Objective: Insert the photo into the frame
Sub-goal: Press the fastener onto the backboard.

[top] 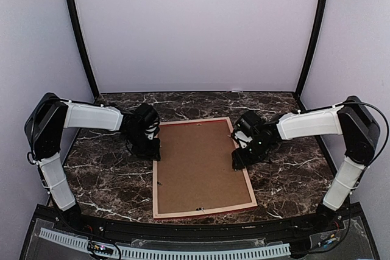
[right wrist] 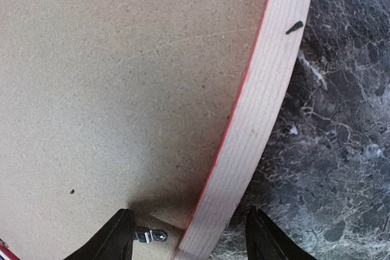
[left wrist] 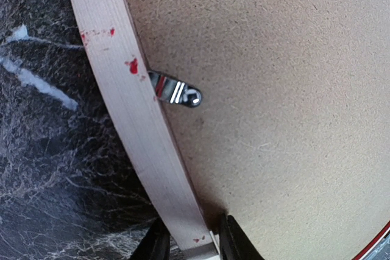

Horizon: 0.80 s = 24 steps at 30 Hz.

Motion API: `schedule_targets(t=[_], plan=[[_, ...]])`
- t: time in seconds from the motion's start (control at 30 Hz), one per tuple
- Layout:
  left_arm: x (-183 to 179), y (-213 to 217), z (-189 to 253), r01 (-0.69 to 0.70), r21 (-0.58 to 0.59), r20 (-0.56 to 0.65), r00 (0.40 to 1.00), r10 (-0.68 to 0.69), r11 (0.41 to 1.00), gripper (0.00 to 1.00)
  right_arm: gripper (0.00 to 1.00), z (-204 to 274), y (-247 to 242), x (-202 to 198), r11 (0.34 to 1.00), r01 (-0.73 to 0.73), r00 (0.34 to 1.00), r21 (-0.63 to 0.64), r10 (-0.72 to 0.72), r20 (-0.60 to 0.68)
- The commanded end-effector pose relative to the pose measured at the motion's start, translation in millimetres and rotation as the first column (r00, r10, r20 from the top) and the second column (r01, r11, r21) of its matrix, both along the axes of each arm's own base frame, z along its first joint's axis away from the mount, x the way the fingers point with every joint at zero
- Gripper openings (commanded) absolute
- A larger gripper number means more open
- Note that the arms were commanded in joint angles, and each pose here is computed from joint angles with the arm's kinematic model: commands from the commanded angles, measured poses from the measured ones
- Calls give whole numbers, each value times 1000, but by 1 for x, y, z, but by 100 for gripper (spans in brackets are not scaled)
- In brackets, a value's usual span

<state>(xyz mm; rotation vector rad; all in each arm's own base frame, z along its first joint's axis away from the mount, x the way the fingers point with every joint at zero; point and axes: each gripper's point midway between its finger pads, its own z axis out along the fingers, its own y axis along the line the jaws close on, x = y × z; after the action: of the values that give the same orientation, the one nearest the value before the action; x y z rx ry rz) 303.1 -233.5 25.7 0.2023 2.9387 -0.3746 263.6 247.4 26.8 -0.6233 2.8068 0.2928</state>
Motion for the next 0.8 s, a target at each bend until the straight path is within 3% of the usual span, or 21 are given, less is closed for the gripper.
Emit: schedule_targets(t=[0.0, 0.27, 0.77], plan=[[1, 4, -8, -4, 36, 1, 1000, 4, 999, 30, 64, 3, -7, -19, 998, -51, 997, -31, 49, -55], [1, 5, -7, -6, 38, 2, 1000, 5, 999, 30, 59, 2, -12, -22, 998, -52, 996, -37, 49, -70], [-1, 5, -8, -3, 38, -2, 1000, 3, 999, 30, 35, -2, -18, -19, 998, -55, 994, -17, 53, -91]])
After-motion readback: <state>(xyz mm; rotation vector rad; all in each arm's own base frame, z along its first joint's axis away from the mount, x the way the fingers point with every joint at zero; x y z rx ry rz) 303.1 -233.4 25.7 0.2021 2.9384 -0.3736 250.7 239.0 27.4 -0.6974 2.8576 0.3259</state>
